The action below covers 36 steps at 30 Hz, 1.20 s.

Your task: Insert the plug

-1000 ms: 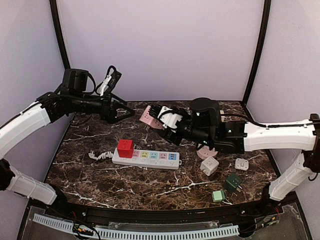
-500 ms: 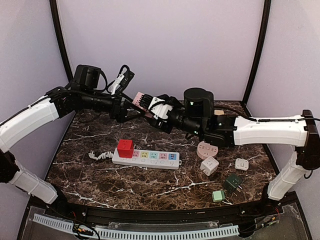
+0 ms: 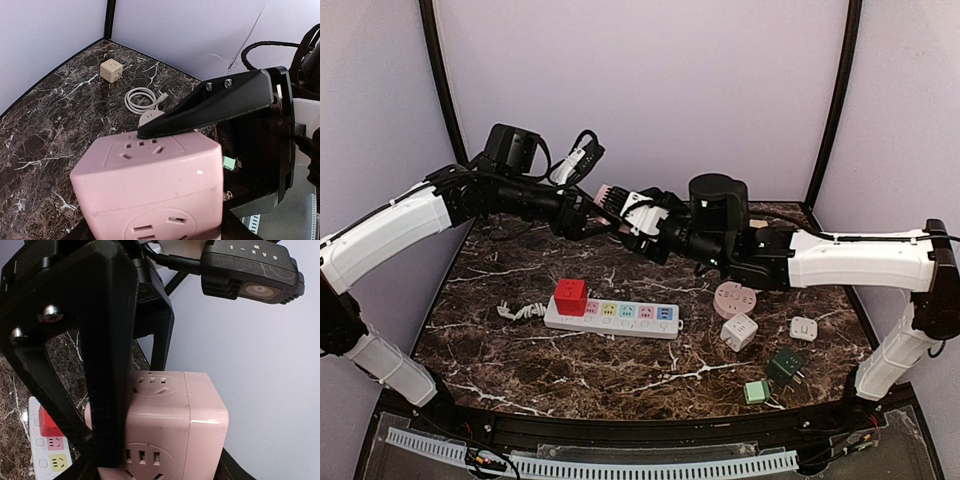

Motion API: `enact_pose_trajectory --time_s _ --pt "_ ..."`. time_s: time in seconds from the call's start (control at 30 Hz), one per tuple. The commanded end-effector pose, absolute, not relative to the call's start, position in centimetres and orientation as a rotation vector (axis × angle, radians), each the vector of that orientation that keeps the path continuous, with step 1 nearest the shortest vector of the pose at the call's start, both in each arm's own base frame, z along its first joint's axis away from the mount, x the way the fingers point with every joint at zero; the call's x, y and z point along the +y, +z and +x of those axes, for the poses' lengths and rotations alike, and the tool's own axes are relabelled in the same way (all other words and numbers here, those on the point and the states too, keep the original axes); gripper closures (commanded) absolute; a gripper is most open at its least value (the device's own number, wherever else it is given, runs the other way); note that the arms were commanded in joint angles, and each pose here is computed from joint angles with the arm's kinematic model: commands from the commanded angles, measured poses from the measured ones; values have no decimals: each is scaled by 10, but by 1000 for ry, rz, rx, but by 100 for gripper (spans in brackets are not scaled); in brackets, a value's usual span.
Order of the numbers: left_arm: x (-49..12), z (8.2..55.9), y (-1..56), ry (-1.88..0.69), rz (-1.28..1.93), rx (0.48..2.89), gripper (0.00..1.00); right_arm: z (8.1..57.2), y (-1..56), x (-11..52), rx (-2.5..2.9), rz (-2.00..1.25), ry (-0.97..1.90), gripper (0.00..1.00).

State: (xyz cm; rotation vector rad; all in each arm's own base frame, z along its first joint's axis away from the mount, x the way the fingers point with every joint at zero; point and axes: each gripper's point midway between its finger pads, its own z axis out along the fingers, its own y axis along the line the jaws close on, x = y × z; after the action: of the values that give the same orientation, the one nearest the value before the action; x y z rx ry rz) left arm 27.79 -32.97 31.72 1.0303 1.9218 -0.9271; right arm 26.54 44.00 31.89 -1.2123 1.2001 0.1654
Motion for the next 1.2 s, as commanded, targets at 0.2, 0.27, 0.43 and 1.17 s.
enact_pose_trajectory --time_s 0.2,0.27,0.43,1.17 --pt "-324 239 324 -886 1378 1691 99 205 348 396 1176 -1453 632 1" --pt "-323 231 324 -887 1430 1647 100 194 346 384 1181 -1519 743 1" --pt "-323 212 324 -828 1588 1500 100 192 338 385 1232 -1585 953 1" --pt "-333 208 314 -778 1623 1492 99 204 326 431 1313 -1562 1123 15"
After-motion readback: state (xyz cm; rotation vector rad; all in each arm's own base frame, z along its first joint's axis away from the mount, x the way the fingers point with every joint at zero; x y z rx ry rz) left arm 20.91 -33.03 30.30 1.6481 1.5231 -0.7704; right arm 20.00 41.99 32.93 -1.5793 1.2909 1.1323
